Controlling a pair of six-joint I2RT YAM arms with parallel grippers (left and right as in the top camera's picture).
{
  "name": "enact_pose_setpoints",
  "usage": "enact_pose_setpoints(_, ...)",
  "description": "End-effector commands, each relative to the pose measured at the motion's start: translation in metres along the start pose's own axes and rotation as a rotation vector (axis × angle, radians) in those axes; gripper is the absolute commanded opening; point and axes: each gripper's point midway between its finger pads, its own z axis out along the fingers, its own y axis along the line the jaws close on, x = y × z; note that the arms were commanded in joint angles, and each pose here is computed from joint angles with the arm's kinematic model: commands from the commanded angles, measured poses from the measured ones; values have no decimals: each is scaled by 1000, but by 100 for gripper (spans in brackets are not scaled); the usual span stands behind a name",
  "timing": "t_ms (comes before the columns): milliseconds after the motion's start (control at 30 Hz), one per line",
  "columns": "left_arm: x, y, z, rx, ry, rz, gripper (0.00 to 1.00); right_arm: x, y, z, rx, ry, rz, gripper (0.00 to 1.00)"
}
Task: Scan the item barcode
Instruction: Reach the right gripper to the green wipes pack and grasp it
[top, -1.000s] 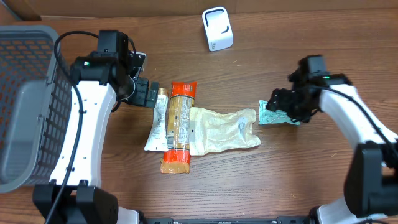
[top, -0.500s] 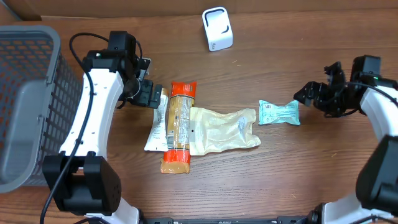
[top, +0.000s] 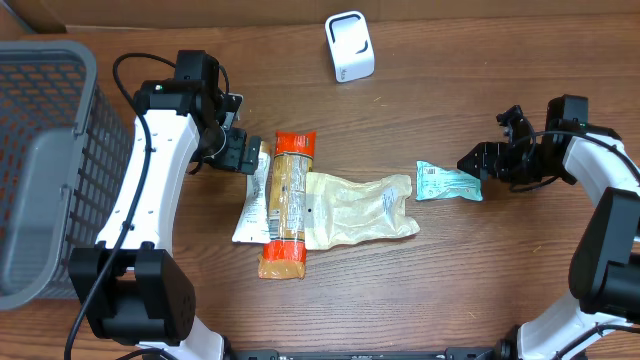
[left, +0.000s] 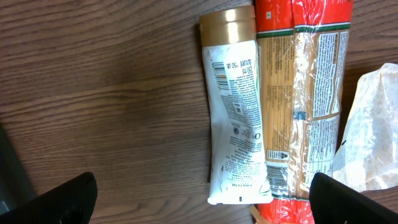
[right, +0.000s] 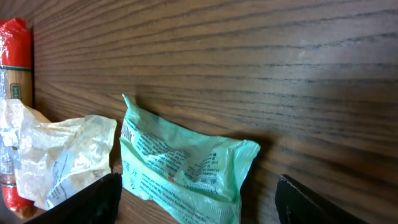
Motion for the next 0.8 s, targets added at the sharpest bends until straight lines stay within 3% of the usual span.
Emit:
enact_pose_setpoints(0,-3,4,-1,-14,-5,14,100,12,3,10,-30,12,-15,79)
enact_pose_setpoints(200,-3,4,-1,-14,-4,14,100,23,5,21,-70,6,-1,73)
enact_pose_setpoints(433,-3,4,-1,-14,-5,14,100,24,7,24,-86,1,34,42)
enact_pose_setpoints(633,-3,4,-1,-14,-5,14,99,25,13,32,-88,19,14,41)
enact_pose_setpoints(767,-3,4,-1,-14,-5,14,100,30,8,47,-91,46,16,47)
